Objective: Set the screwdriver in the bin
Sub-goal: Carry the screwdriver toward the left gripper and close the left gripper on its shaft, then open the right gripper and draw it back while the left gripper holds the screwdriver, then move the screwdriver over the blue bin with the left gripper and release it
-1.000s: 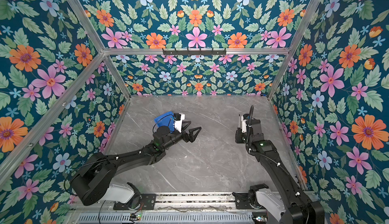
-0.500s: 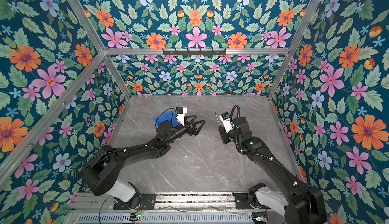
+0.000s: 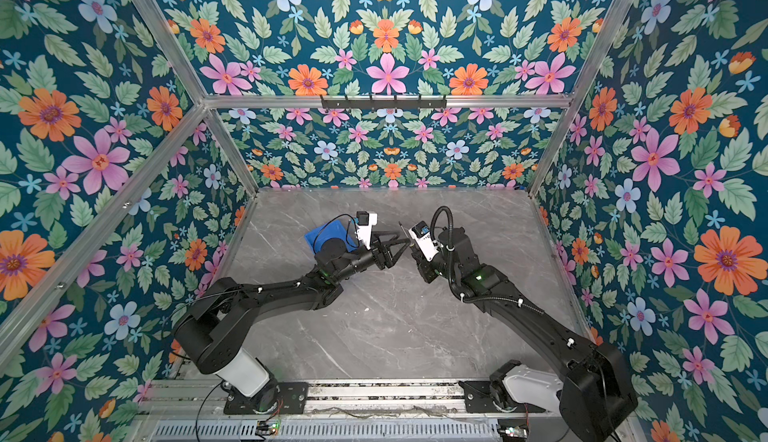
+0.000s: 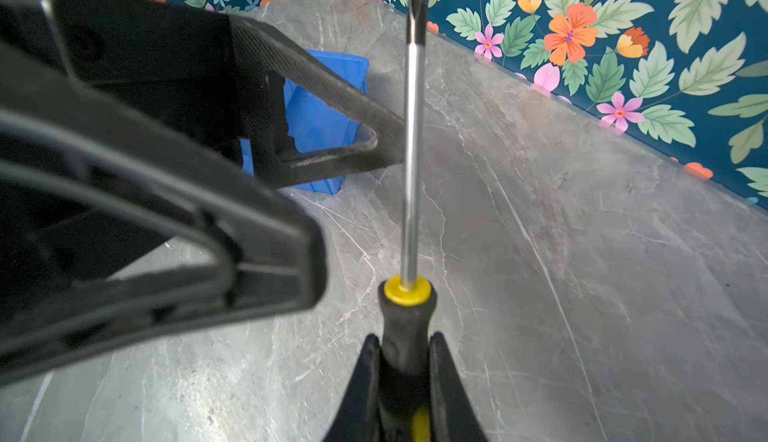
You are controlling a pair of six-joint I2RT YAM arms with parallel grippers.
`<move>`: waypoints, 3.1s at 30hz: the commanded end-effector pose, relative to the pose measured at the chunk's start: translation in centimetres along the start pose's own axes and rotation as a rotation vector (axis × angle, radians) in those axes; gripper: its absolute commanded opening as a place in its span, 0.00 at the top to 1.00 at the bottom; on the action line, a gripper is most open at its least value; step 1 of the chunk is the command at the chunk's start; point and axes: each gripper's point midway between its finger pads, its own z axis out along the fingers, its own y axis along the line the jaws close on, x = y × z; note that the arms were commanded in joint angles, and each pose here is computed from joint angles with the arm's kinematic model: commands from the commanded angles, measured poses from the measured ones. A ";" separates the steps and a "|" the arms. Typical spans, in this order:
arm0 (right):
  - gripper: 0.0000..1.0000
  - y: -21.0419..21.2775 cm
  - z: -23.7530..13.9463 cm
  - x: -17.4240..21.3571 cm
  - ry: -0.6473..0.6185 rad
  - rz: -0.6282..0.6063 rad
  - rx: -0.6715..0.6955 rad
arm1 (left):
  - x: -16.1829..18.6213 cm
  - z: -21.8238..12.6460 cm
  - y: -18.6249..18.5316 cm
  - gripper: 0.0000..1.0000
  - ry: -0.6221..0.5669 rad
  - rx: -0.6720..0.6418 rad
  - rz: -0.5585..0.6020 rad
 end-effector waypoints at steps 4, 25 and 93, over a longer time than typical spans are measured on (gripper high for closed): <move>1.00 0.2 -0.2 -1.8 -0.065 -0.041 0.006 | -0.8 0.1 -0.7 0.40 -0.042 0.045 -0.013; 1.00 1.0 -0.6 -1.5 -0.046 -0.070 -0.007 | -0.6 0.1 -1.3 1.00 -0.072 0.111 -0.020; 0.01 10.0 4.2 -5.3 -0.109 -0.162 -0.215 | 1.3 -15.9 26.2 1.00 0.240 -1.093 -0.550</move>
